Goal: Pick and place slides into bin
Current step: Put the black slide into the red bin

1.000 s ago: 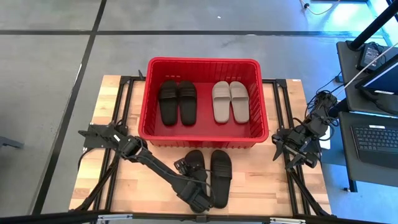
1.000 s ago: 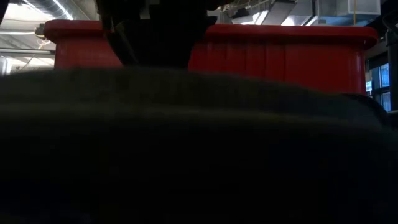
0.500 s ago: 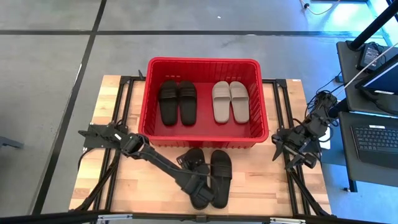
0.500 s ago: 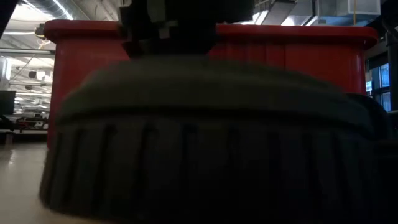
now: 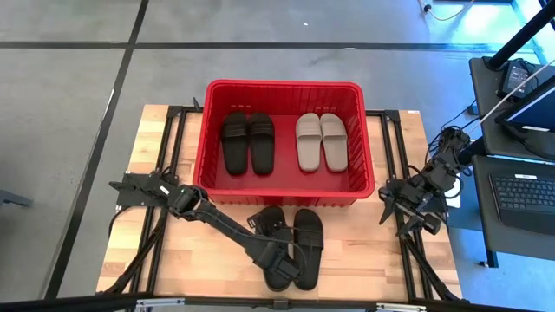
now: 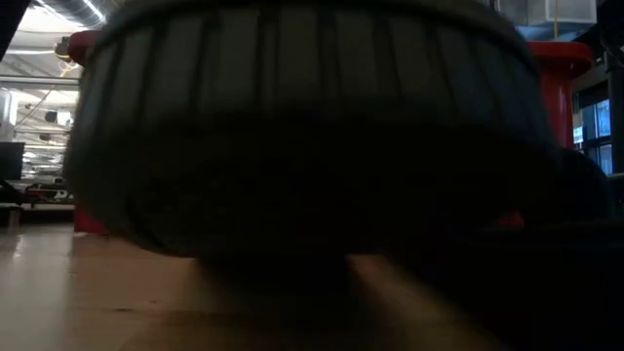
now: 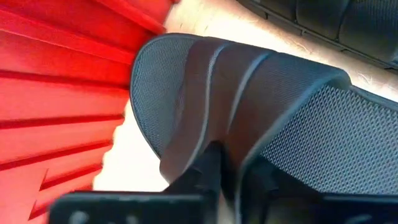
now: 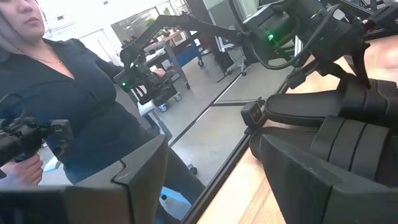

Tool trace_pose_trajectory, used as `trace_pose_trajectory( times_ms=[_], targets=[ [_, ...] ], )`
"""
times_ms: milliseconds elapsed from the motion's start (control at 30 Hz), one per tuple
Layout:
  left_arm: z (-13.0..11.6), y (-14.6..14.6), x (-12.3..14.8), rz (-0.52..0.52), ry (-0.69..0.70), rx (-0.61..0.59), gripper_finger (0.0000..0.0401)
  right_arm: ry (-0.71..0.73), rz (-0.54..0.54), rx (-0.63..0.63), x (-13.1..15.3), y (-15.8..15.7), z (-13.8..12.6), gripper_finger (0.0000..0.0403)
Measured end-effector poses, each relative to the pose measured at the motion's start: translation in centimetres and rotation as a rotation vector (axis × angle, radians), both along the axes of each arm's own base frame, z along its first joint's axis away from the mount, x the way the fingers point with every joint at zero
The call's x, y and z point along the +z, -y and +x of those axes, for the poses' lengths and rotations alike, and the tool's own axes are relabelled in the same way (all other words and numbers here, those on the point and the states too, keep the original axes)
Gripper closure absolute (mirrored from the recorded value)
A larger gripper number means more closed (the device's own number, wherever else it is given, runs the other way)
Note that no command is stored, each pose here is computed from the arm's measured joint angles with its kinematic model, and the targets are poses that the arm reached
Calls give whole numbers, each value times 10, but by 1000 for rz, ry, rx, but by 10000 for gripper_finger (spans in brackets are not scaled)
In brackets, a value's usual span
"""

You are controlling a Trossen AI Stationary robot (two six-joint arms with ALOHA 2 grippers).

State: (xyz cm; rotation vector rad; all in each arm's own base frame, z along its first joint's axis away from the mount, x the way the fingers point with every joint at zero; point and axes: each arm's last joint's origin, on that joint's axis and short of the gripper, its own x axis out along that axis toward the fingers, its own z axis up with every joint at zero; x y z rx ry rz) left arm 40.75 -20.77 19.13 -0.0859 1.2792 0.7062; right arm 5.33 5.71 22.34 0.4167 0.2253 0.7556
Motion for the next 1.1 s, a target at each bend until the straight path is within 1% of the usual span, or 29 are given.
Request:
trace_pose_trajectory(
  times_ms=[67,200,300,500,633,700,767,900,1000,1100],
  targets=[
    [0,0,0,-17,-15,-10,390,0,0,0,0,0,0,147],
    [0,1,1,-59,-43,-38,385,0,0,0,0,0,0,147],
    [2,1,6,-103,-58,-57,392,0,0,0,0,0,0,147],
    [5,7,39,-238,-37,-100,393,0,0,0,0,0,0,147],
    [-3,6,61,-368,-22,-101,394,0,-1,0,0,0,0,147],
    [-6,7,76,-433,-6,-112,394,0,-1,0,0,0,0,147],
    [-10,7,92,-511,30,-131,394,1,-2,0,0,0,0,147],
    [-14,6,119,-625,119,-169,394,3,-3,-1,0,0,0,147],
    [-19,2,146,-672,245,-201,393,11,-10,-1,0,0,0,147],
    [-26,-4,175,-654,386,-243,392,22,-19,-13,0,0,0,147]
  ],
)
